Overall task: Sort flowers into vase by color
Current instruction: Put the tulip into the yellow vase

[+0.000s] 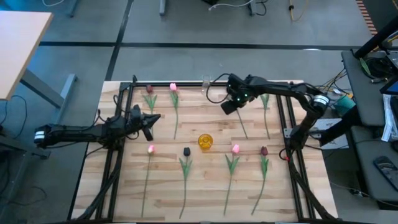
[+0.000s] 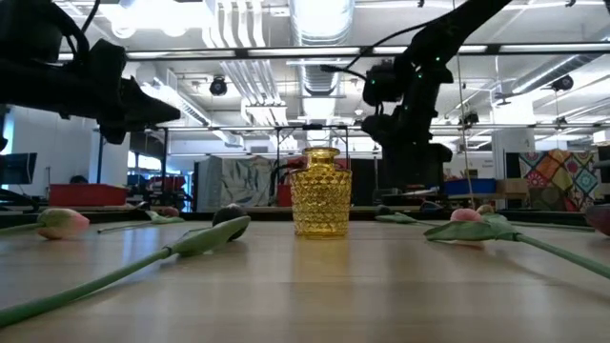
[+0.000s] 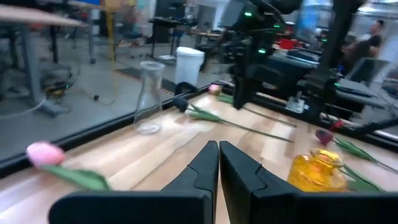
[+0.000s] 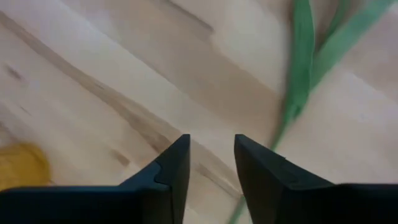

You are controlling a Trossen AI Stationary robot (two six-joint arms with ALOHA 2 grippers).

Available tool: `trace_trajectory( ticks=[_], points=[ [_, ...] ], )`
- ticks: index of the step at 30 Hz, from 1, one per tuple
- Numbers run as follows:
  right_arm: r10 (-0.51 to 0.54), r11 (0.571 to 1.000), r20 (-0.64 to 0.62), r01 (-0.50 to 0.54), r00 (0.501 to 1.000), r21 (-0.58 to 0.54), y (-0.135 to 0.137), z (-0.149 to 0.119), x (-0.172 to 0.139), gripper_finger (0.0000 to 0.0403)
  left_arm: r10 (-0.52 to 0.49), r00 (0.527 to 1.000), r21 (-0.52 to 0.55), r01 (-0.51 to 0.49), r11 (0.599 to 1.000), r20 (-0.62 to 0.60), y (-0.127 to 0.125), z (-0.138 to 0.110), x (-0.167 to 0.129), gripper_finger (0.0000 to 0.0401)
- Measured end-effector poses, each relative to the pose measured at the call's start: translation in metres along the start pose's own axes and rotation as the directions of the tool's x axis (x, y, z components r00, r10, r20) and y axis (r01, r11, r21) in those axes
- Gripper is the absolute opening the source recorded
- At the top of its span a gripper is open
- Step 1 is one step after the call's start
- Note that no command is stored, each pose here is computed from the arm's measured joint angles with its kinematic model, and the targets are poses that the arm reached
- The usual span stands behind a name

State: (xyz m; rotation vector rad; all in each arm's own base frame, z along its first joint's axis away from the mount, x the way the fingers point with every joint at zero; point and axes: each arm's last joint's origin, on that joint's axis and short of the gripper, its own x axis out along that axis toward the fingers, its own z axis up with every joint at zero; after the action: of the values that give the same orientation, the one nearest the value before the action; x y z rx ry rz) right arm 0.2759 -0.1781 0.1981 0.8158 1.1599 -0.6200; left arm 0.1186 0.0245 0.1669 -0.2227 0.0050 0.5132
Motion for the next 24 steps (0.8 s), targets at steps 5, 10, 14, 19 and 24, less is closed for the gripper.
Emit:
trace_trajectory(
  ticks=[5,10,14,19,24],
  points=[
    [-0.039,0.999,-0.021,0.039,0.999,0.038,-0.012,0.004,0.005,0.0136,0.091,0.996,-0.081,-0.091,0.993,-0.007,0.003,-0.002,0.002,0.0],
    [-0.062,0.996,-0.051,0.065,0.997,0.057,-0.028,0.01,0.016,0.0137,0.098,0.995,-0.177,-0.103,0.979,-0.035,0.003,-0.006,0.004,0.0],
    [-0.072,0.994,-0.082,0.078,0.994,0.071,-0.036,0.011,0.02,0.0137,0.116,0.991,-0.172,-0.127,0.977,-0.072,0.003,-0.011,0.006,0.0],
    [-0.069,0.994,-0.095,0.077,0.993,0.073,-0.024,0.002,-0.001,0.0137,0.126,0.987,-0.229,-0.146,0.963,-0.098,0.003,-0.014,0.008,0.0],
    [-0.042,0.99,-0.088,0.054,0.995,0.133,0.007,-0.022,-0.02,0.0134,0.131,0.984,-0.226,-0.155,0.962,-0.116,0.003,-0.016,0.009,0.0]
  ],
)
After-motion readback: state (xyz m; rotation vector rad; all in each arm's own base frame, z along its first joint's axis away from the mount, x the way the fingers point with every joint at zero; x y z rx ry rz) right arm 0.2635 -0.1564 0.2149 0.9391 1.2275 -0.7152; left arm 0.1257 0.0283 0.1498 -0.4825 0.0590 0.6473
